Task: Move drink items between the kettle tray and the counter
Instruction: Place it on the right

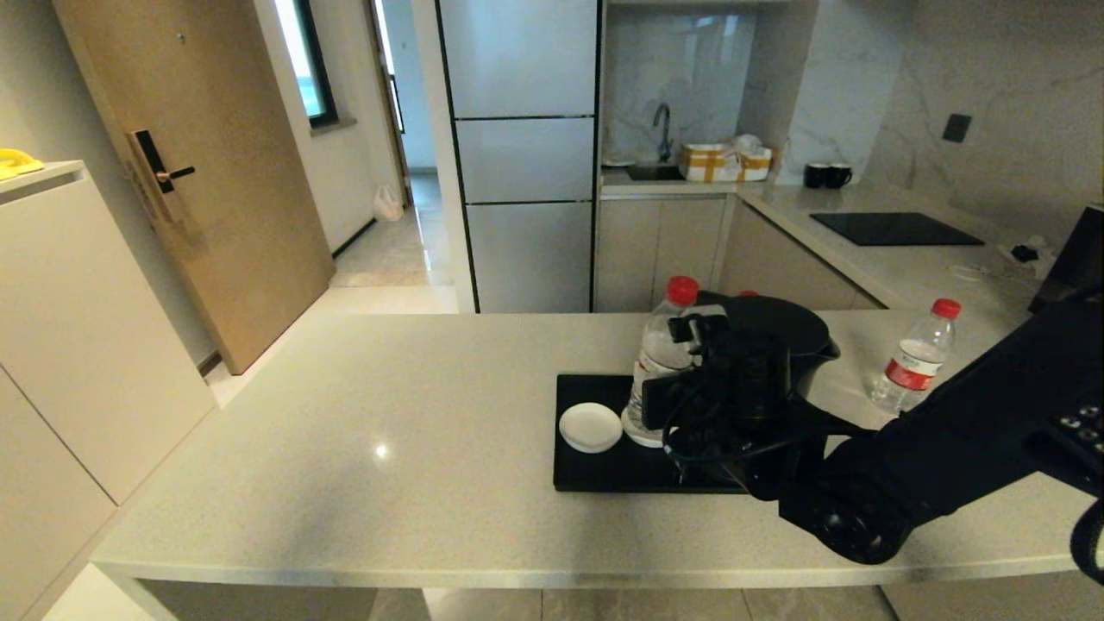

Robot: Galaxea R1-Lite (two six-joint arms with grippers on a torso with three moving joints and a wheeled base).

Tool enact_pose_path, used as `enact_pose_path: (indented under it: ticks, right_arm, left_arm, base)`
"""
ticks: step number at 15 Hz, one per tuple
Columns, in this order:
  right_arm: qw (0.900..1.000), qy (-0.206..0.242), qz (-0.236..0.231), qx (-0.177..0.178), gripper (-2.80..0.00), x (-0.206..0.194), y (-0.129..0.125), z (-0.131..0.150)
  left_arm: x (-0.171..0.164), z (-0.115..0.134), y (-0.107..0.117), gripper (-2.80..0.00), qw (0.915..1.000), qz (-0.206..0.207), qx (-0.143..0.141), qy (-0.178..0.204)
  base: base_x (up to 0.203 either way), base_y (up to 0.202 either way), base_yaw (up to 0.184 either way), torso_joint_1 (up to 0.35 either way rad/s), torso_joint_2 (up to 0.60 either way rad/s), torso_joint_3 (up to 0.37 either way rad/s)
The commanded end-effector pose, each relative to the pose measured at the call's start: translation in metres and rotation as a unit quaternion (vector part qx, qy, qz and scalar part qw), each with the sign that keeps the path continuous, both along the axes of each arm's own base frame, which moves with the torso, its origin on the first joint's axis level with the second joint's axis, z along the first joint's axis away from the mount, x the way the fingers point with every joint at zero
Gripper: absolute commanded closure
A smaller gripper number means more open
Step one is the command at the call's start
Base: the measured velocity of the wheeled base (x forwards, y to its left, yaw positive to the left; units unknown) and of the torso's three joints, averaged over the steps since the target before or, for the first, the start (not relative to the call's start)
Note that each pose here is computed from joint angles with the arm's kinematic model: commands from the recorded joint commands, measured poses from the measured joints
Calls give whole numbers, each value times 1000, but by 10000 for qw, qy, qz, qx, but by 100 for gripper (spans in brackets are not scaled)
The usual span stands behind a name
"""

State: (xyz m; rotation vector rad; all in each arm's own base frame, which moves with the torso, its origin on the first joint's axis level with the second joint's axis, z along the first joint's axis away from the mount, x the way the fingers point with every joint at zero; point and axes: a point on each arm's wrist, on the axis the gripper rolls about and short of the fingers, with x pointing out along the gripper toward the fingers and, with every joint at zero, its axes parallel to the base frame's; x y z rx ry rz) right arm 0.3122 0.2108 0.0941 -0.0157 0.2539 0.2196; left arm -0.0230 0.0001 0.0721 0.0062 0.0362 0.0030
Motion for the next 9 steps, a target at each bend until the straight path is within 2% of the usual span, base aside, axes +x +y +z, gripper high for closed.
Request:
enact_pose_path:
  ticks: [1,5,7,9]
  right_arm:
    - [9992,-320,-8,237,0,-7,-2,27]
    - [9940,-861,-216,643,0,-16,-13,75]
    - [9880,-1156,-652,790,0,-16,-31,109]
    - [9774,-1433,-1236,944,0,-7,-57,138]
  left_arm:
    - [0,0,0,0,10000,4,0,3]
    - [0,0,0,0,10000,7,0,3]
    - [0,0,0,0,10000,0,0,3]
    - [0,0,0,0,10000,0,0,-3]
  base:
    - [0,0,0,0,0,0]
    - [0,0,0,0,0,0]
    - [0,0,0,0,0,0]
    - [0,0,0,0,0,0]
